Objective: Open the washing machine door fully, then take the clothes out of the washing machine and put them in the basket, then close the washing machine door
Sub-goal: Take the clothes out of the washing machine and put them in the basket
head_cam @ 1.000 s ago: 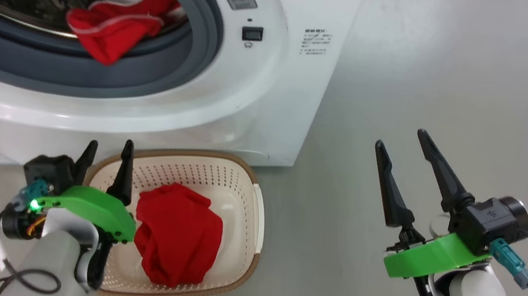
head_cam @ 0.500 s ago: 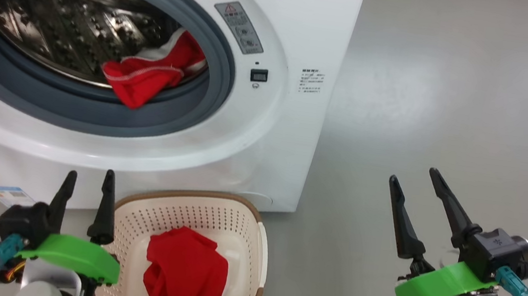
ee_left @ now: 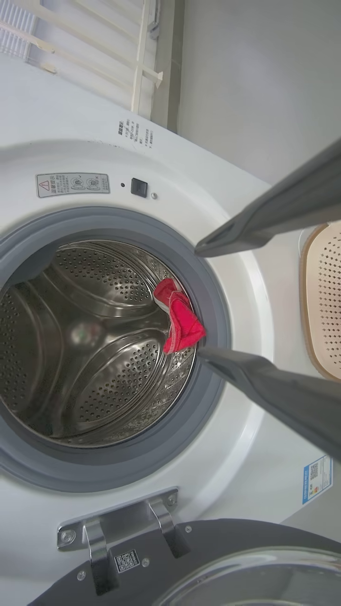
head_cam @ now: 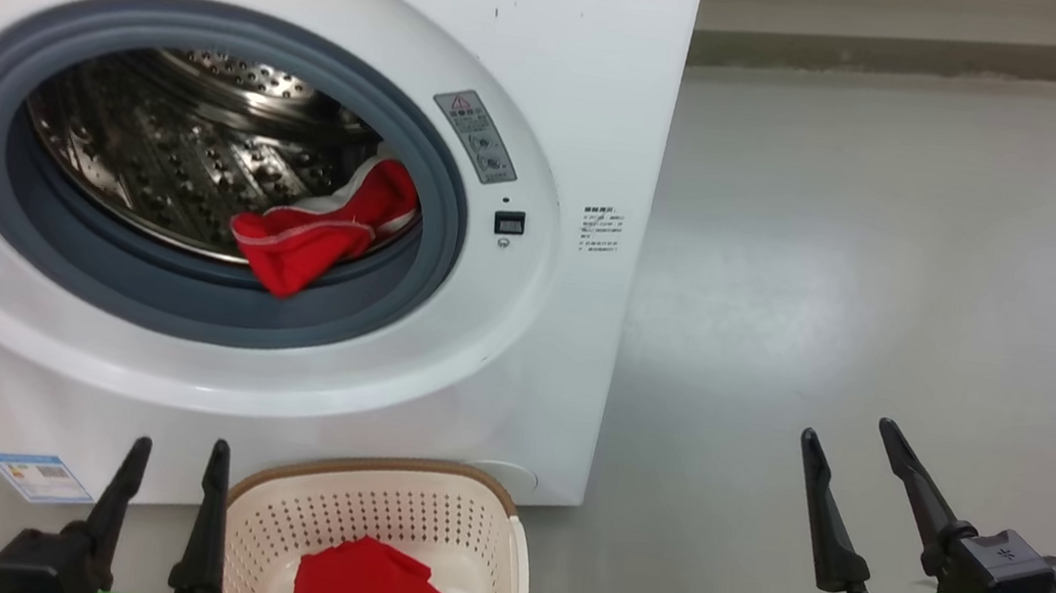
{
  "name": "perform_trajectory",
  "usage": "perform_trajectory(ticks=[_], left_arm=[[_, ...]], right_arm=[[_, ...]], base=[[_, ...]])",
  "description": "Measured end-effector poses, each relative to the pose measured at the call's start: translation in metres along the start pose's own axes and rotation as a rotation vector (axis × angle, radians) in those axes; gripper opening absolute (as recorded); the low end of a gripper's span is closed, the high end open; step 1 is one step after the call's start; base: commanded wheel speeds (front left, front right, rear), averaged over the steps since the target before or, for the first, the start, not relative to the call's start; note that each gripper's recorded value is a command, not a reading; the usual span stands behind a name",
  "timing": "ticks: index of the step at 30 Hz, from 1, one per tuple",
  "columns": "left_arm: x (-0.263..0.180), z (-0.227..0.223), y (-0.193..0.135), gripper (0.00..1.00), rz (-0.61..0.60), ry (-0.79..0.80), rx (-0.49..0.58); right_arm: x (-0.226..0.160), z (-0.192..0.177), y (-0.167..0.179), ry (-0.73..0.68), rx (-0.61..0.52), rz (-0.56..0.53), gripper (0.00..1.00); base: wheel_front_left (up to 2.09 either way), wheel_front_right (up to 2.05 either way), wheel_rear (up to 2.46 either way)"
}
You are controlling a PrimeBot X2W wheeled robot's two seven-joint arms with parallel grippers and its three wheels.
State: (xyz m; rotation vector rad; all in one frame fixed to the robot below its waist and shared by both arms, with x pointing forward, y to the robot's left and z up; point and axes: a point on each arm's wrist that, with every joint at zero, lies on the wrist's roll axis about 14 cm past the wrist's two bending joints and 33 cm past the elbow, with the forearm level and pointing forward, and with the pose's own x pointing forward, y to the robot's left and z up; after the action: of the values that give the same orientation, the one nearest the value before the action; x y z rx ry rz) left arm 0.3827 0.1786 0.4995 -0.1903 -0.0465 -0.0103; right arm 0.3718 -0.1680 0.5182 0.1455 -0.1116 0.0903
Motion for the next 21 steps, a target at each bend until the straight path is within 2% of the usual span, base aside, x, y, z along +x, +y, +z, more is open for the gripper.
perform_trajectory(ticks=[6,21], left_arm=[[-0.012,0.009,-0.002,1.00,-0.009,-0.027,0.006],[-0.018,0.010,-0.005,1.00,-0.020,-0.028,0.019]], right_arm=[[-0.008,0.012,-0.004,-0.035,-0.005,-0.016,1.00],[-0.018,0.013,-0.008,-0.037,-0.027,-0.029,1.00]], base=[[0.00,0.00,0.00],[0.00,0.00,0.00]])
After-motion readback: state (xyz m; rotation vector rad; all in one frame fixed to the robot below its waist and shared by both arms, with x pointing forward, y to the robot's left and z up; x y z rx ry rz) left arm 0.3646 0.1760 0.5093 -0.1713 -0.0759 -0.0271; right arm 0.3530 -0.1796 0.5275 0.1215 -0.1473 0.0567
